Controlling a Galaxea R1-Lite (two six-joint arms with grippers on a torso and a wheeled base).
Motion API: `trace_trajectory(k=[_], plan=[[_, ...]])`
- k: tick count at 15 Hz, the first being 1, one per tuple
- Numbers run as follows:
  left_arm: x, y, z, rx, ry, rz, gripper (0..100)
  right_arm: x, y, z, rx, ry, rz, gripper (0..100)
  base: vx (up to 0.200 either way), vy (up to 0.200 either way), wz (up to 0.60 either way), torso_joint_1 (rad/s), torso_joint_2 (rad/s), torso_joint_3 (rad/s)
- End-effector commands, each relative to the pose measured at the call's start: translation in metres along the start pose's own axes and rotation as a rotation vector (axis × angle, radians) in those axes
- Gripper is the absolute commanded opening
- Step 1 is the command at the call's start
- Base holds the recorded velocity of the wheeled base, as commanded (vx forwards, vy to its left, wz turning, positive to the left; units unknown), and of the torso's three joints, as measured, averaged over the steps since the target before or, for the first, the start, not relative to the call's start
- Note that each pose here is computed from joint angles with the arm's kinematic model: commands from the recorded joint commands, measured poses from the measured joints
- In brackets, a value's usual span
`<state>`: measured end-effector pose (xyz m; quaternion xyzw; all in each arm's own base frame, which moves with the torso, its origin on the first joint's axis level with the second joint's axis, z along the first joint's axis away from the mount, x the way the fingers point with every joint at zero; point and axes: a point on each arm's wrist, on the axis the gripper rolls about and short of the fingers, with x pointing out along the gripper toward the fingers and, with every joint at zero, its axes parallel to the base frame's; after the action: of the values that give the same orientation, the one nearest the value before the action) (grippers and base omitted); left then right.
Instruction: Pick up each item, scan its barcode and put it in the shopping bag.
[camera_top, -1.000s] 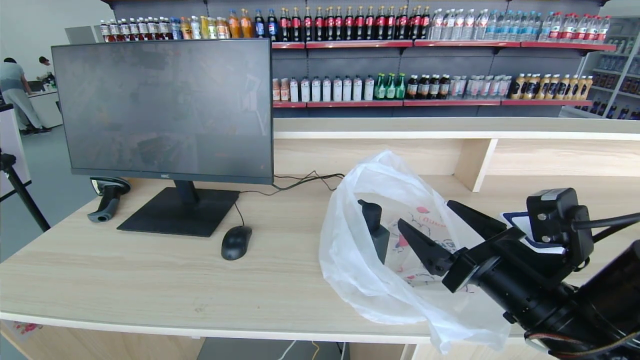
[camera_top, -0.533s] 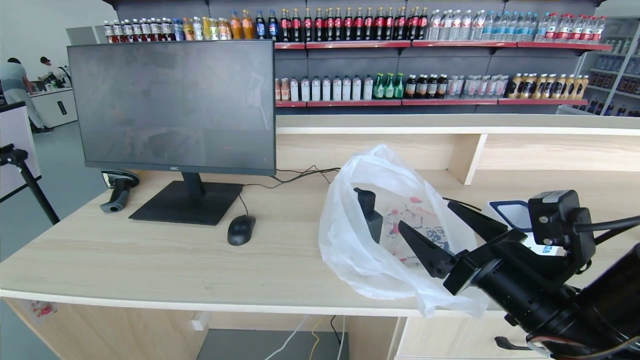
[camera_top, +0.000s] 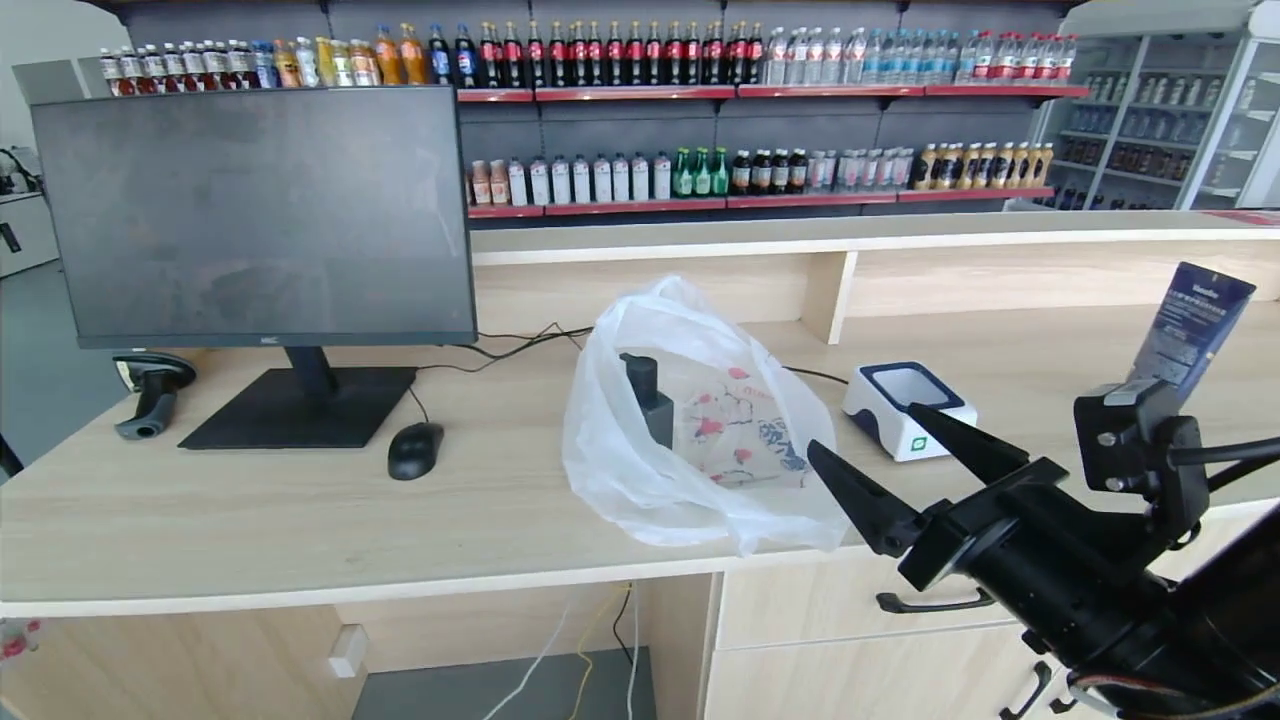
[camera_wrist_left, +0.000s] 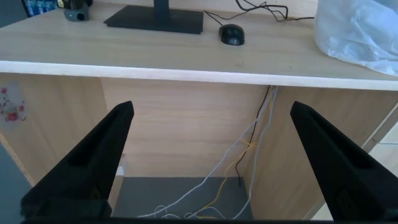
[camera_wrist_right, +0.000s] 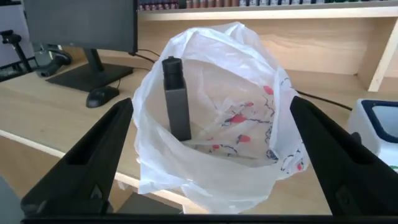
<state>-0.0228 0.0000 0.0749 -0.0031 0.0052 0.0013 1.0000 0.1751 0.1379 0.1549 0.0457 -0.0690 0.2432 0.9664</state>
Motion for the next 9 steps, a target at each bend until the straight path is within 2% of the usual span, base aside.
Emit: trace_trajectory(k=[1,9], plan=[[0.0000,0.0000,-0.0001,0.000,0.000,0.001,100,-0.0003,0.0001,0.0015,0.002,-0.006,0.001,100,0.000,-0.200,0.00,0.002,0.00,0.002],[0.0000,0.0000,-0.0001,0.000,0.000,0.001,100,-0.0039,-0.0037,0.0029,-0.002,-0.008,-0.012,100,0.000,-0.200,0.00,0.001,0.00,0.004]])
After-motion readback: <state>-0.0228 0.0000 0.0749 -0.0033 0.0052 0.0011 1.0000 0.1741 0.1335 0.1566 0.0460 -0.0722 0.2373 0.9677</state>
